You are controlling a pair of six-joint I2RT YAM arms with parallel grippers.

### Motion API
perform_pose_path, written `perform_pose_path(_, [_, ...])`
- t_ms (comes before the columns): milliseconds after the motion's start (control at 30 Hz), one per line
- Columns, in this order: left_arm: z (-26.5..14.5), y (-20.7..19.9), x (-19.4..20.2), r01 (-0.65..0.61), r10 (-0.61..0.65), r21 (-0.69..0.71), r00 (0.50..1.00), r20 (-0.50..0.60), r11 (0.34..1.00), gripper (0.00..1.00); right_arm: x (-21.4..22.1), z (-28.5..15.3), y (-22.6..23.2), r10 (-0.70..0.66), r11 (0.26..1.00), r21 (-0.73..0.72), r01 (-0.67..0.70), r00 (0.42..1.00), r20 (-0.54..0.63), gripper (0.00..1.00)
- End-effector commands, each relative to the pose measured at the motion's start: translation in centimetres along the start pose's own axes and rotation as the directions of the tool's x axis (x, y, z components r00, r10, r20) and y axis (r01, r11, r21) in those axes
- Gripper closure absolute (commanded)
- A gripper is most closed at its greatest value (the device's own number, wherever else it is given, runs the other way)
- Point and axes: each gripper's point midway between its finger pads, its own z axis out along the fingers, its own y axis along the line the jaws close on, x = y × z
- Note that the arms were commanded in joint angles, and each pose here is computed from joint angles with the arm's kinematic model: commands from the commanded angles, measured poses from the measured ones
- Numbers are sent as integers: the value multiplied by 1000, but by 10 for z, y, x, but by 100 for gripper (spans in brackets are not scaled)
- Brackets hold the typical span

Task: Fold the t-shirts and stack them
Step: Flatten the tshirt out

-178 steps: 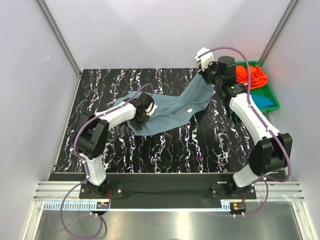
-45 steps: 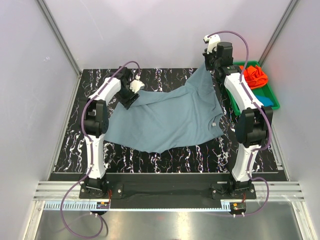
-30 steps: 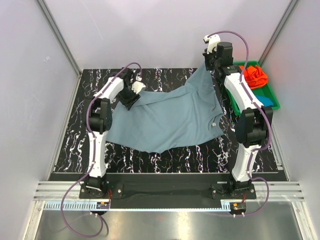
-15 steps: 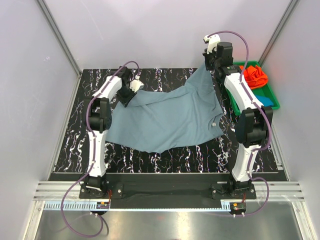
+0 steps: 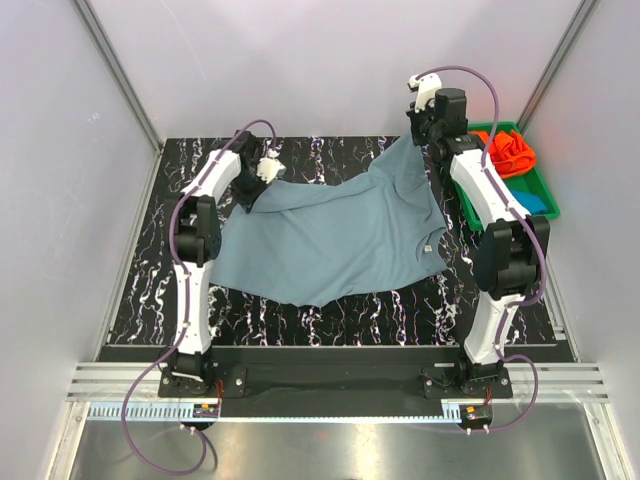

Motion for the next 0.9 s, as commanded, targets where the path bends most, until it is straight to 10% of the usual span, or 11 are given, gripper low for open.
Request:
perform_pose_path(0, [-68,8,-22,-23,31,-66,992,122,998,100,-50,-34,0,-28,1000,8,28,992,121,100])
perform_pose_path(767, [-21,-20,1,-8,7,73,1000,18,997,100,-49,-49,-2,-41,999,20,38,992,123,100])
perform_pose_path(867, [-15,-18,-1,1,-3,65,1000,23,998,88,-47,-49,-1,-42,999,20,40,992,118,100])
